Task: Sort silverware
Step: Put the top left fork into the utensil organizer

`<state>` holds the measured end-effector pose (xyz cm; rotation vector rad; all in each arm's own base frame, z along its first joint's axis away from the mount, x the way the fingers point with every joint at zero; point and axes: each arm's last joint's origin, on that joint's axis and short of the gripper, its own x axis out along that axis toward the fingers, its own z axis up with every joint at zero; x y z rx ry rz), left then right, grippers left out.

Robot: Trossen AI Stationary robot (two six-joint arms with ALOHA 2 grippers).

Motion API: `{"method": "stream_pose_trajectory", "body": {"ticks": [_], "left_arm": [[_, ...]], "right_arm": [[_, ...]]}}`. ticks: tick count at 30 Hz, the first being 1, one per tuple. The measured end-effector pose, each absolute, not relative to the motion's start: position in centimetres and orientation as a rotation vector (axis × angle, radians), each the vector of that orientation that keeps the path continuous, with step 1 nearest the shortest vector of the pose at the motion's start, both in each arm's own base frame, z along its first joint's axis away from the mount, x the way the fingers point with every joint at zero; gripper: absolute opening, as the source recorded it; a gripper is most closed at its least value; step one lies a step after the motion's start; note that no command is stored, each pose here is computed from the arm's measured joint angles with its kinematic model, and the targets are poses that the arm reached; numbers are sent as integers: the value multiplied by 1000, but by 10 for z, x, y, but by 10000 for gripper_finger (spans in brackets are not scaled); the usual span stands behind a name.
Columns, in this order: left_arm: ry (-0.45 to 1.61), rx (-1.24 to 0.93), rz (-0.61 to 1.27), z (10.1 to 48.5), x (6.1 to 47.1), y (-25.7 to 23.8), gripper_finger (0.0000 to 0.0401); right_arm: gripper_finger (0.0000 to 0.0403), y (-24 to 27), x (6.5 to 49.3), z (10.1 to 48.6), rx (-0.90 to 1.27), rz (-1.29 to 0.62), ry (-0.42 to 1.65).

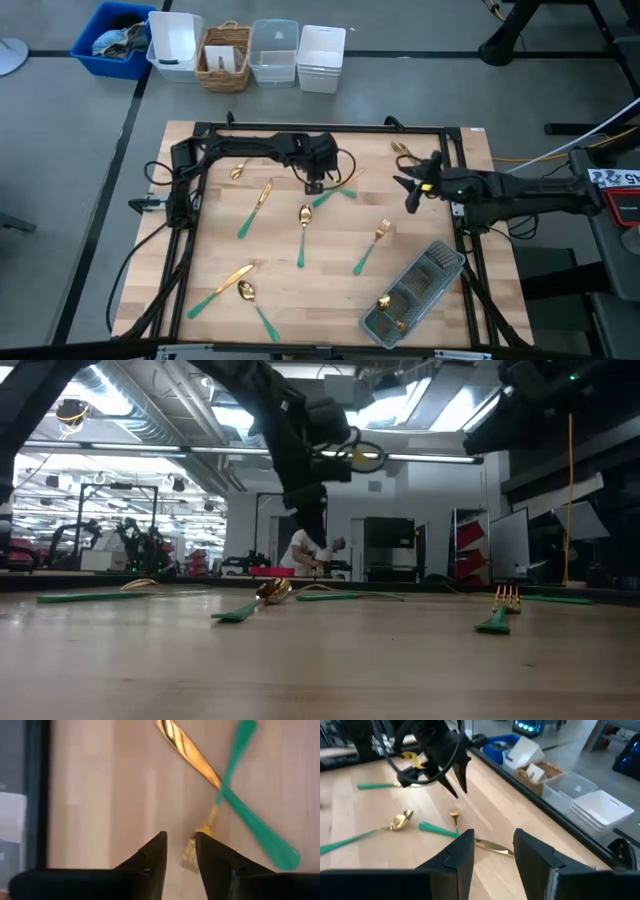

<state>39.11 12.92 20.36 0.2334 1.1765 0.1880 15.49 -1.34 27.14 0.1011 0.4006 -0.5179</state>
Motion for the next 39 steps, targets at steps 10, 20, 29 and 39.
{"method": "stream_pose_trajectory", "body": {"ticks": [10,20,29,39], "left_arm": [[1263,316,90,178,396,124,172],[1310,414,3,146,406,125,178],[1316,492,23,142,409,128,141],[1329,511,24,140,408,128,6]], "right_arm": [[138,-13,179,274,71,-483,477],[138,-12,178,275,52,-475,479],[138,-12,178,275,53,-468,480],[138,-12,178,275,51,-467,480]]}}
